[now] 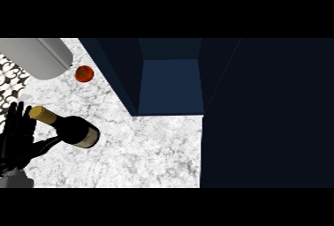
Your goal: Pick up the wine, place it into the cabinet and close the cabinet
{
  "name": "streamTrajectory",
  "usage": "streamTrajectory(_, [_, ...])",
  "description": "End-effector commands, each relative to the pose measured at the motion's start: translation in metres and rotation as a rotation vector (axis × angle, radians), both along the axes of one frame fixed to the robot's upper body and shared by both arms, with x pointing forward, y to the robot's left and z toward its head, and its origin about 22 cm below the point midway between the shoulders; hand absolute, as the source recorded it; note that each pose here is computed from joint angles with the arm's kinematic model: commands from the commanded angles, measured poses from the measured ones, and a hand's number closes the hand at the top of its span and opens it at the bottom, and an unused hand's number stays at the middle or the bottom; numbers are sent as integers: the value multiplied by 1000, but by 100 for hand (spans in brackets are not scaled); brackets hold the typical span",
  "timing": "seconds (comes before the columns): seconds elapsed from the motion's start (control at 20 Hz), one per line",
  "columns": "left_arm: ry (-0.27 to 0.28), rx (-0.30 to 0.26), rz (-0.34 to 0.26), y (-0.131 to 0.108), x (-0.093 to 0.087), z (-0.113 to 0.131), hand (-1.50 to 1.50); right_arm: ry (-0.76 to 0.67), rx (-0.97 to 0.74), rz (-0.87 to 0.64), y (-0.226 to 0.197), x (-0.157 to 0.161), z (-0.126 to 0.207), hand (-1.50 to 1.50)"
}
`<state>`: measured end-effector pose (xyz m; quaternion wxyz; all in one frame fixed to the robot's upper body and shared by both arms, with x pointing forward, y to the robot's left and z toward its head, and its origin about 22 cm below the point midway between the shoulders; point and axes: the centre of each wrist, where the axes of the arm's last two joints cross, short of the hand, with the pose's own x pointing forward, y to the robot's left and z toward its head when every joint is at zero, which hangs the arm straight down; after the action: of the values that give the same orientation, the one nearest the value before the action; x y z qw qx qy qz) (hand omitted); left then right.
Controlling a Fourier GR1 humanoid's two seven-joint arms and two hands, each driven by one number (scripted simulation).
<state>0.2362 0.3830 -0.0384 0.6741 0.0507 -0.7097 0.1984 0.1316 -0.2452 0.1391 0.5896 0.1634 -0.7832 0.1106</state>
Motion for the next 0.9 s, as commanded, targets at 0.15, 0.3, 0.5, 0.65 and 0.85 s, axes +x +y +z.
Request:
streamTrajectory(0.15, [-10, -94, -105, -18, -2, -47, -150, -46, 67, 40, -1, -17, 17, -150])
streamTrajectory(0.3, [4, -125, -109, 4, -11, -57, -150, -65, 36, 53, 0, -32, 30, -150])
streamTrajectory(0.5, [7, -175, -125, -10, 0, -69, -150, -50, 46, 65, -5, -28, 33, -150])
streamTrajectory(0.65, [9, -190, -140, -18, -18, -94, -150, -63, 55, 57, -1, -23, 12, -150])
streamTrajectory(0.85, [-6, -211, -155, -21, 6, -91, -150, -61, 64, 38, -4, -17, 23, -150])
